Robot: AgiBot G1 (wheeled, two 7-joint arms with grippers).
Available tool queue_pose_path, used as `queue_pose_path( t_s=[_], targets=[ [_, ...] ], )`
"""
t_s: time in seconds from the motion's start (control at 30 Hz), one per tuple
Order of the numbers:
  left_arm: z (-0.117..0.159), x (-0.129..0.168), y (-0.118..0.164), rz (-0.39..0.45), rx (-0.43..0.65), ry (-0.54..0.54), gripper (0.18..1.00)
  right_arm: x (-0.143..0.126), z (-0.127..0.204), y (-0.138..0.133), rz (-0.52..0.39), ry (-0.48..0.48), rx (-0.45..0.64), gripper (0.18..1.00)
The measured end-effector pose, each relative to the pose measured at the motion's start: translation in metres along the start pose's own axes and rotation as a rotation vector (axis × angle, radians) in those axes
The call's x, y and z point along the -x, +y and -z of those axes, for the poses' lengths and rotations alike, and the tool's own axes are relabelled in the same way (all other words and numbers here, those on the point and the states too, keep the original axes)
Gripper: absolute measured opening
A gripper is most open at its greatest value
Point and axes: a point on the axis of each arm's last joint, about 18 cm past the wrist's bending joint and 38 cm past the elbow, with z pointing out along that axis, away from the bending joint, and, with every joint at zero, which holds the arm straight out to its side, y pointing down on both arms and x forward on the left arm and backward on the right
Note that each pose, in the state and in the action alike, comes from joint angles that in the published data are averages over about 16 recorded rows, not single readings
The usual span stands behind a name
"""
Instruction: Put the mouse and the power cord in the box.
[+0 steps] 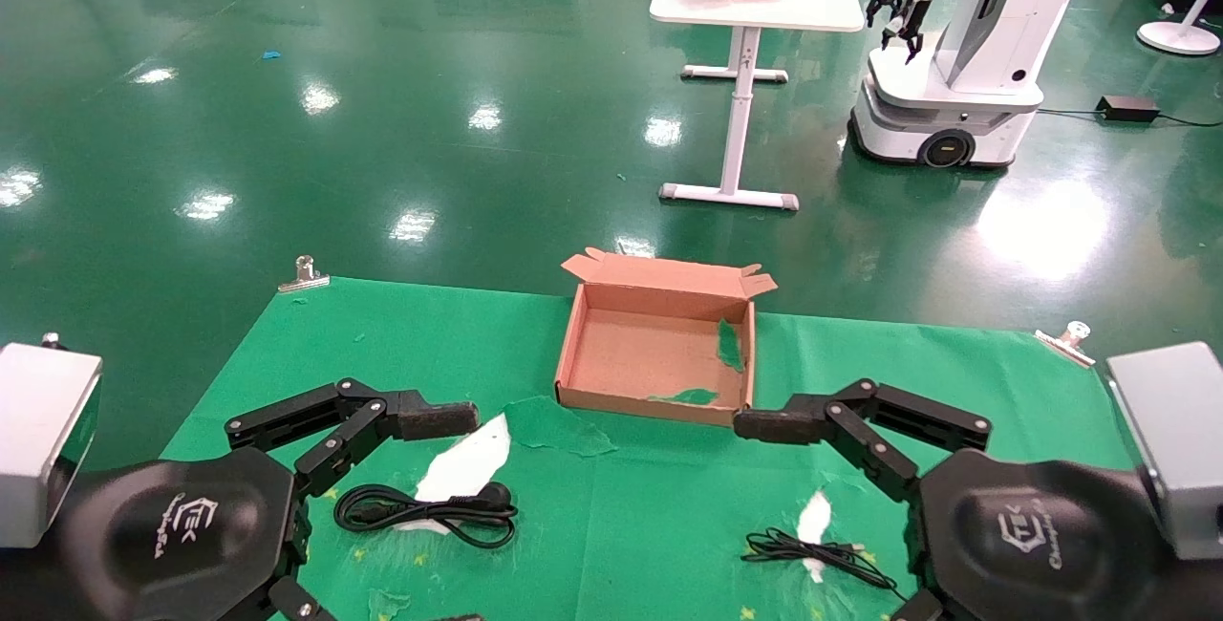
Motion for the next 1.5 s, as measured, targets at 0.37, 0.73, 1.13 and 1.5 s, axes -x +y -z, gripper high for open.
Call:
queue_pose_path(
  t_s=[0.37, 0.73, 1.13, 1.5],
  targets=[
    [0.0000, 0.0000, 0.0000, 0.000, 0.000, 0.000, 1.000, 0.0000, 0.0000, 0.0000, 0.000, 0.000, 0.000, 1.001],
    [0.0000, 0.0000, 0.0000, 0.000, 0.000, 0.000, 1.000, 0.0000, 0.0000, 0.0000, 0.000, 0.000, 0.000, 1.001],
    [0.0000, 0.0000, 0.0000, 0.000, 0.000, 0.000, 1.000, 0.0000, 0.0000, 0.0000, 0.000, 0.000, 0.000, 1.001],
    [0.0000, 0.0000, 0.0000, 0.000, 0.000, 0.000, 1.000, 0.0000, 0.0000, 0.0000, 0.000, 0.000, 0.000, 1.001]
  ],
)
